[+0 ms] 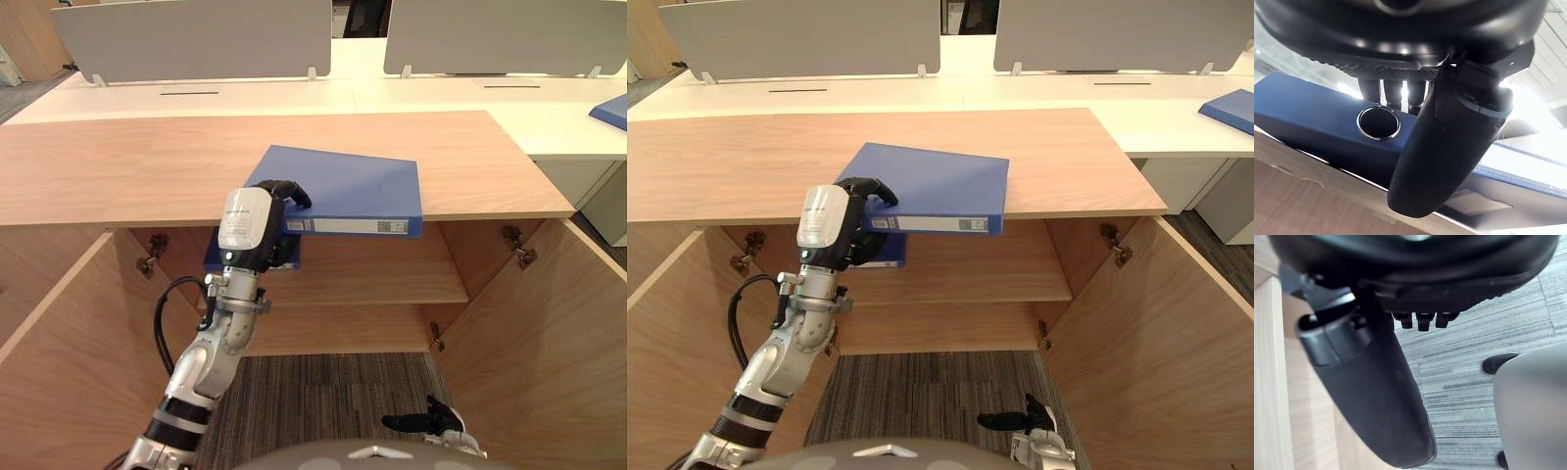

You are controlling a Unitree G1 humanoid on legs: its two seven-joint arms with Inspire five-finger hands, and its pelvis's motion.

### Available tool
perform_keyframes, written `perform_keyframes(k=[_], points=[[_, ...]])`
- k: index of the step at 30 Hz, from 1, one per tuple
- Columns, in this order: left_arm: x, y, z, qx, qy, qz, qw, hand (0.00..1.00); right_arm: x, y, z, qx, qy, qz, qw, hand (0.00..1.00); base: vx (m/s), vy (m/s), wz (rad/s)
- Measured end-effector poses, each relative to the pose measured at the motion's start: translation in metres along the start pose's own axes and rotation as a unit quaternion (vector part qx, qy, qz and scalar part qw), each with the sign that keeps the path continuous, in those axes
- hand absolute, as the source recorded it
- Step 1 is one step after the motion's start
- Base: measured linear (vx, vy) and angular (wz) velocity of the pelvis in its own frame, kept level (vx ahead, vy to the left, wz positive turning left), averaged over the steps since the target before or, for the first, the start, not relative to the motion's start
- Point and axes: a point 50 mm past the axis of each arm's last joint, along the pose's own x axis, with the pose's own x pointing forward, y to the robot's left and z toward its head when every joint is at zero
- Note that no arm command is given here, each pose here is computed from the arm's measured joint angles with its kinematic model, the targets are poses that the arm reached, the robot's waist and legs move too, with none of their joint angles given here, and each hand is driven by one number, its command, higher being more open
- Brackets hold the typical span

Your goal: Walk over to the cabinet, pick up the folder, carry it to the office cabinet, place the folder inside the office cabinet, then close the office cabinet door

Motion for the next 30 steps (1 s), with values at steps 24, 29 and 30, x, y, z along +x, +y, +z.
perform_keyframes(k=[24, 29, 30], points=[[-0.029, 0.080, 0.024, -0.539, 0.032, 0.174, 0.823, 0.00, -0.109, 0.016, 0.154, 0.136, -0.448, 0.051, 0.882, 1.00, -0.04, -0.024, -0.06], [-0.029, 0.076, 0.028, -0.620, 0.012, 0.135, 0.773, 0.00, -0.141, 0.010, 0.176, 0.146, -0.529, 0.058, 0.834, 1.00, 0.00, -0.004, -0.02], [-0.032, 0.073, 0.028, -0.641, 0.012, 0.124, 0.757, 0.00, -0.148, 0.009, 0.181, 0.149, -0.548, 0.060, 0.821, 1.00, 0.00, 0.000, 0.00]])
